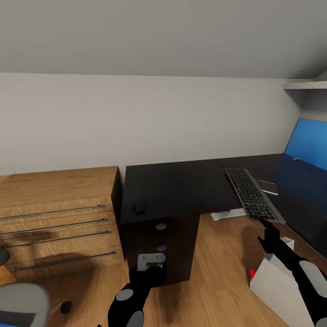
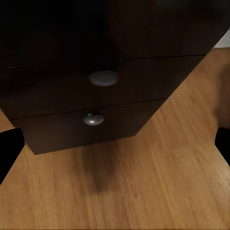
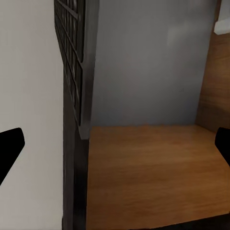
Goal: In the bedroom, organize the workspace by keeping the computer under the desk, ensuring the monitor is on the desk, placing the keyboard on the desk next to the monitor, placing the mouse on the desk next to the keyboard, moving the folder from the swivel chair onto the desk next to the mouse, stacking the notebook on top of the folder with the pen on top of the notebook, and positioning the swivel chair next to the desk.
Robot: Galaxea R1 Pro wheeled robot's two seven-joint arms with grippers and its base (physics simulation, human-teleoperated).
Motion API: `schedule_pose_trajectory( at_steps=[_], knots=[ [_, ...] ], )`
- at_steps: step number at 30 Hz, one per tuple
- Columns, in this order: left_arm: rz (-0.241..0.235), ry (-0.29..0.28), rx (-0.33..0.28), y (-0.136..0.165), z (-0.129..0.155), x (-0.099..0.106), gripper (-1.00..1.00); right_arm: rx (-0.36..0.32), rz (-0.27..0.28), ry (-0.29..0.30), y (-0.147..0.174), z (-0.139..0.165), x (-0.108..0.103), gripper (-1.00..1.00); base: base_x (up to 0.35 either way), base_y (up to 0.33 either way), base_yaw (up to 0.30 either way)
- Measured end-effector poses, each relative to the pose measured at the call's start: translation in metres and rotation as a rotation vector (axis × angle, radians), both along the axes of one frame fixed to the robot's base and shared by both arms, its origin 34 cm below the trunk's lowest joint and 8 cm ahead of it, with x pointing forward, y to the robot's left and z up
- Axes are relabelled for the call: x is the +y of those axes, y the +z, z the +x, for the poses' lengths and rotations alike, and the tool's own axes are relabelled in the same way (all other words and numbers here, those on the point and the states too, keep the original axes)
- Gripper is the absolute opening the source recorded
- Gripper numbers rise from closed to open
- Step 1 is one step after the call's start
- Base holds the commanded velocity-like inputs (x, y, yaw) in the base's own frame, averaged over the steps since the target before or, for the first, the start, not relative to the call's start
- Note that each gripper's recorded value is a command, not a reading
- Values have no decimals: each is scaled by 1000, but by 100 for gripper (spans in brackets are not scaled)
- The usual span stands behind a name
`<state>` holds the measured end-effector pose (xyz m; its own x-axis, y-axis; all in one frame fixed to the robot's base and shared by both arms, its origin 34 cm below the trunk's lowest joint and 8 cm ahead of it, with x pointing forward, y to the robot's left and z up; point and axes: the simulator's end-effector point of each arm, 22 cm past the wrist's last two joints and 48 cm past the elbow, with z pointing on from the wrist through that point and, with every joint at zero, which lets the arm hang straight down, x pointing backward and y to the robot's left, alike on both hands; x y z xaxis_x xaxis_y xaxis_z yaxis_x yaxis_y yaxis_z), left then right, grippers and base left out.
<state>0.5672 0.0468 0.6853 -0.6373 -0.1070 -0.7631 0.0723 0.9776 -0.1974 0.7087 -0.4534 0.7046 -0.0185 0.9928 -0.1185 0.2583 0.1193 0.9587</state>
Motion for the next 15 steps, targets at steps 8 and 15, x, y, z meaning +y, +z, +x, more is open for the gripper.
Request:
schedule_pose_trajectory(
  at_steps=[8,15],
  knots=[
    [1,0,1,-1,0,0,100,-2,0,0,0,0,0,100,58,-13,0],
    [1,0,1,-1,0,0,100,-3,0,-1,0,0,0,100,90,-2,0]
  ],
)
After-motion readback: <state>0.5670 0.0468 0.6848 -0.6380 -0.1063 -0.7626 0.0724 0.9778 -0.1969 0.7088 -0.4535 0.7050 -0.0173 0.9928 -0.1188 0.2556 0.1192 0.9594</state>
